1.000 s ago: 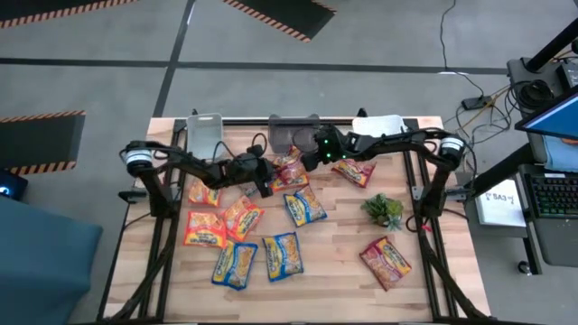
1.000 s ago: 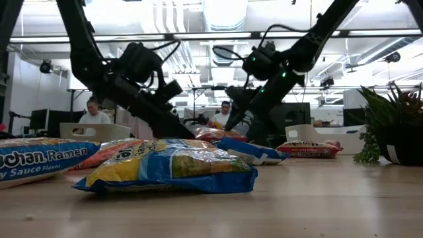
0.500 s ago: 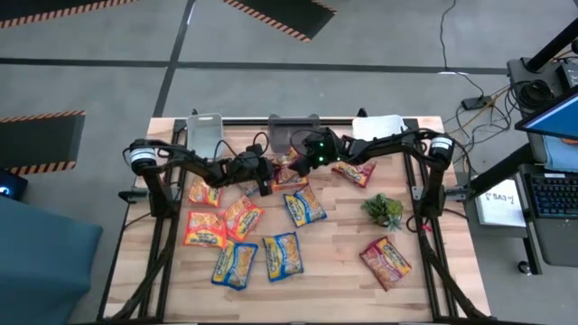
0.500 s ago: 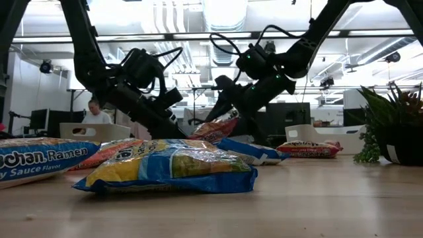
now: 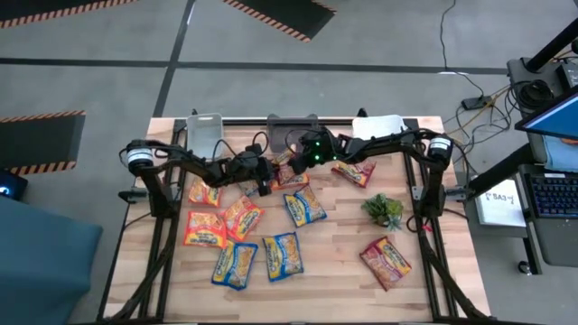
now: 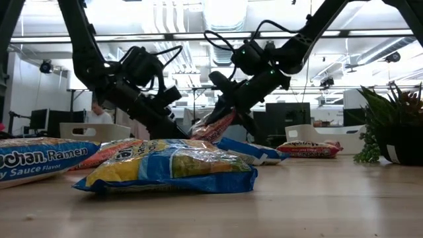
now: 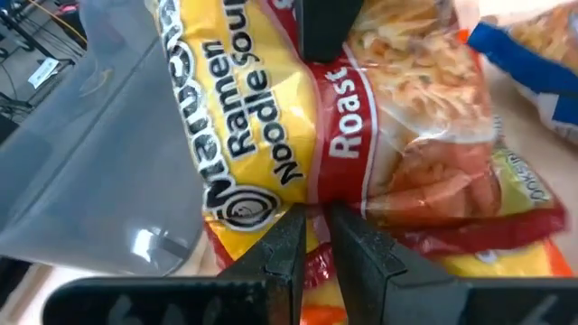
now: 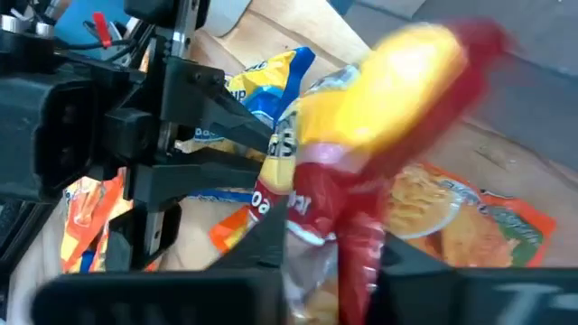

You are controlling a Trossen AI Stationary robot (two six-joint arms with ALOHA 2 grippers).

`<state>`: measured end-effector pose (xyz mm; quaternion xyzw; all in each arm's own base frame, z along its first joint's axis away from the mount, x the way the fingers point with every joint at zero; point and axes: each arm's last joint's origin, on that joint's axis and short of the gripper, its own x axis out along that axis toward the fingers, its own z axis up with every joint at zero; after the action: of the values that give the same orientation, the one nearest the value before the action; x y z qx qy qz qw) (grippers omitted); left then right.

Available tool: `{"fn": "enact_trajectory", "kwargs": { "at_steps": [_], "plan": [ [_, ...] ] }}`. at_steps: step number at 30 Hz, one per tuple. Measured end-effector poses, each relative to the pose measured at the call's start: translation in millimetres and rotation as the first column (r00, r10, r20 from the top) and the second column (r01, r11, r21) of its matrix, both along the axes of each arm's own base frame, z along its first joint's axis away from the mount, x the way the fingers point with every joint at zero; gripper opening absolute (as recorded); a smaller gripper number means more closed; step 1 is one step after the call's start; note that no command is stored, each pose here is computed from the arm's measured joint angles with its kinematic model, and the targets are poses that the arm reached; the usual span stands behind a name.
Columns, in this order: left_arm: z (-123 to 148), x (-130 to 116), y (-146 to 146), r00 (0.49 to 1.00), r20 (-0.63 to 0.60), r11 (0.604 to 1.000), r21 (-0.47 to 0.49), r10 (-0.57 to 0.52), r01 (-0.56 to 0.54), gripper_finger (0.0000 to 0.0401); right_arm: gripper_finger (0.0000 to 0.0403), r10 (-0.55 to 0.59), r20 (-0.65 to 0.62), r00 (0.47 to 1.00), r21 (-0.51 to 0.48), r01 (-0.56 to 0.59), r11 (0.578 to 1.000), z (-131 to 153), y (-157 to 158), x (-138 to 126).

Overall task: Sort Maruchan noodles
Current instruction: Put the red noodle pack into the black bin

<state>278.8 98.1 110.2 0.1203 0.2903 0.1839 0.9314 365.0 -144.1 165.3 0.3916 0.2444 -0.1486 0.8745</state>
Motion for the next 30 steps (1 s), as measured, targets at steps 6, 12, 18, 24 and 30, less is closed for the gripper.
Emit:
{"fn": "enact_trajectory", "kwargs": {
  "at_steps": [6,12,18,24,30],
  "plan": [
    [27.2,-9.7,-3.1,1.000,-0.005,1.000,0.017,-0.010,0.010,0.0039,0.0021,0.017,-0.051,0.999,0.000,-0.017,1.000,17.5,0.8,0.5],
    [64.6,-30.3,-10.1,1.000,0.004,0.999,0.047,-0.024,0.024,0.0039,0.0020,0.042,-0.046,0.998,-0.033,-0.043,0.999,54.1,2.9,1.3],
    [103.1,-58.1,-19.4,0.998,0.056,0.997,0.068,-0.026,0.022,0.0039,0.0019,0.031,-0.019,0.999,-0.074,-0.032,0.997,88.9,5.4,7.1],
    [130.1,-86.2,-28.9,0.993,0.112,0.996,0.089,-0.028,0.018,0.0039,0.0019,0.003,0.015,1.000,-0.145,0.000,0.989,123.0,6.0,15.6],
    [151.1,-110.0,-37.0,0.979,0.199,0.993,0.120,-0.033,0.009,0.0039,0.0018,-0.064,0.073,0.995,-0.196,0.078,0.978,154.4,-5.6,16.2]
  ]
}}
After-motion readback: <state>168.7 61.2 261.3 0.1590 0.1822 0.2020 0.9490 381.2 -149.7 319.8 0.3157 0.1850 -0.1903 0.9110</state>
